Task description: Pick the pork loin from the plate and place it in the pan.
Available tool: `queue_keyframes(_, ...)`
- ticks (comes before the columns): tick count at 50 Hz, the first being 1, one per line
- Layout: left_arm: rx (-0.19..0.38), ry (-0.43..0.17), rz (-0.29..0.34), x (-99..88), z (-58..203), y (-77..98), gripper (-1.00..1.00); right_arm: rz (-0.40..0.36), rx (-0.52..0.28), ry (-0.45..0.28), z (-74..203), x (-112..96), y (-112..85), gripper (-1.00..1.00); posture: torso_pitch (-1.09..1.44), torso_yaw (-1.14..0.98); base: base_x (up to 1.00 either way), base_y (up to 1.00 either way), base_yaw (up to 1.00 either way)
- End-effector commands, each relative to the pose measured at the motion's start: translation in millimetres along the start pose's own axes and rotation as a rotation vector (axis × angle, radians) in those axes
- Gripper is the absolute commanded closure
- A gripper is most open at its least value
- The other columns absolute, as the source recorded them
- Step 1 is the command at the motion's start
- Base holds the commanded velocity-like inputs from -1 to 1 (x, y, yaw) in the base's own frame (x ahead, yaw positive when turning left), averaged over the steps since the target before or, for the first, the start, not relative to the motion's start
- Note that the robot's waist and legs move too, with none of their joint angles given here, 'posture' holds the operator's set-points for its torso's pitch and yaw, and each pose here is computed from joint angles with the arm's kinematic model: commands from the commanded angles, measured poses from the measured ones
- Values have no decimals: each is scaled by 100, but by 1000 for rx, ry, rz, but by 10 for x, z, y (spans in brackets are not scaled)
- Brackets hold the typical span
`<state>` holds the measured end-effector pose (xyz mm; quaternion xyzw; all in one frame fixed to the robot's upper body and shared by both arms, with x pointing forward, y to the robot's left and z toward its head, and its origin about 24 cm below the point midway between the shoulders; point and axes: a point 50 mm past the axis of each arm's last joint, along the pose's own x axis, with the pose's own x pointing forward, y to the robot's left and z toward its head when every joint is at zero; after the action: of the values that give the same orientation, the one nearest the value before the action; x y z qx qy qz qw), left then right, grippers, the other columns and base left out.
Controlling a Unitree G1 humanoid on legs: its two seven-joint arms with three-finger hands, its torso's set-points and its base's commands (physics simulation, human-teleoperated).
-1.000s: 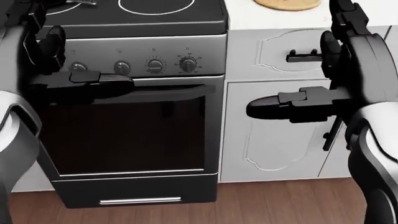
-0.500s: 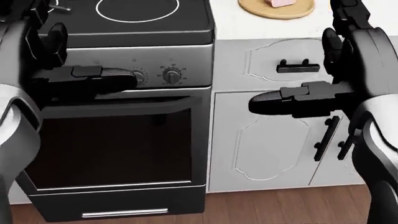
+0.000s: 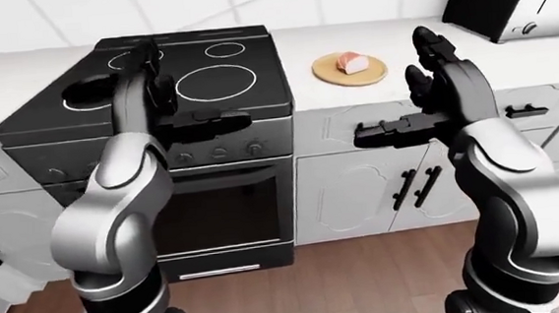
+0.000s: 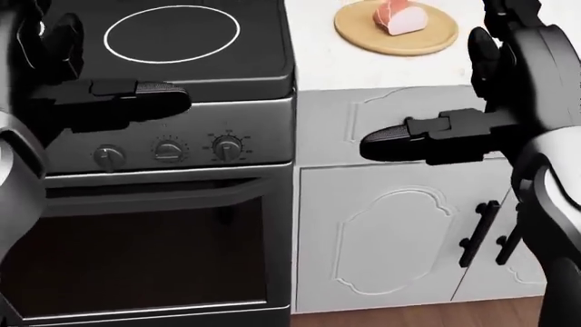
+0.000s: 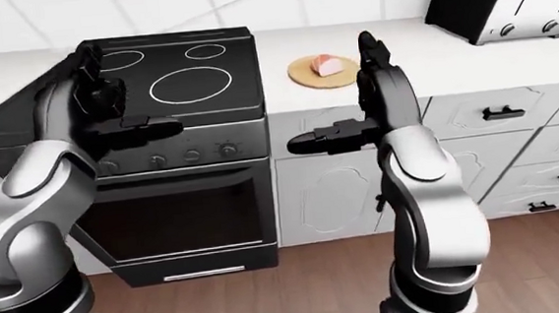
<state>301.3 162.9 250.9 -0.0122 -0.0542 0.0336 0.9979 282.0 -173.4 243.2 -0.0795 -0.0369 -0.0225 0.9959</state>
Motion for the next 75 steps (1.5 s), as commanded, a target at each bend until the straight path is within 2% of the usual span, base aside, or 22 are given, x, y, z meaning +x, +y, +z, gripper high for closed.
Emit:
queue_keyframes(1, -5, -79, 7, -23, 174, 22, -100, -2, -6, -75, 145, -15, 7, -100, 0, 0, 25, -11, 0)
queue_keyframes(14, -3, -78, 7, -9, 160, 10, -100, 0, -17, -70, 154, 8, 13, -100, 0, 0, 25, -11, 0)
queue_keyframes(23, -9, -77, 17, -20, 144, 64, -100, 6, -22, -70, 152, -7, 56, -100, 0, 0, 25, -25, 0)
queue_keyframes(31, -2, -79, 0, -43, 152, 8, -100, 2, -22, -74, 185, -19, 30, -100, 0, 0, 25, -25, 0)
queue_keyframes(53, -8, -80, 13, -27, 174, 61, -100, 11, -26, -75, 205, 27, 67, -100, 0, 0, 25, -18, 0)
queue_keyframes(75, -8, -81, 14, -31, 176, 73, -100, 10, -26, -79, 214, 51, 82, -100, 0, 0, 1, 0, 0)
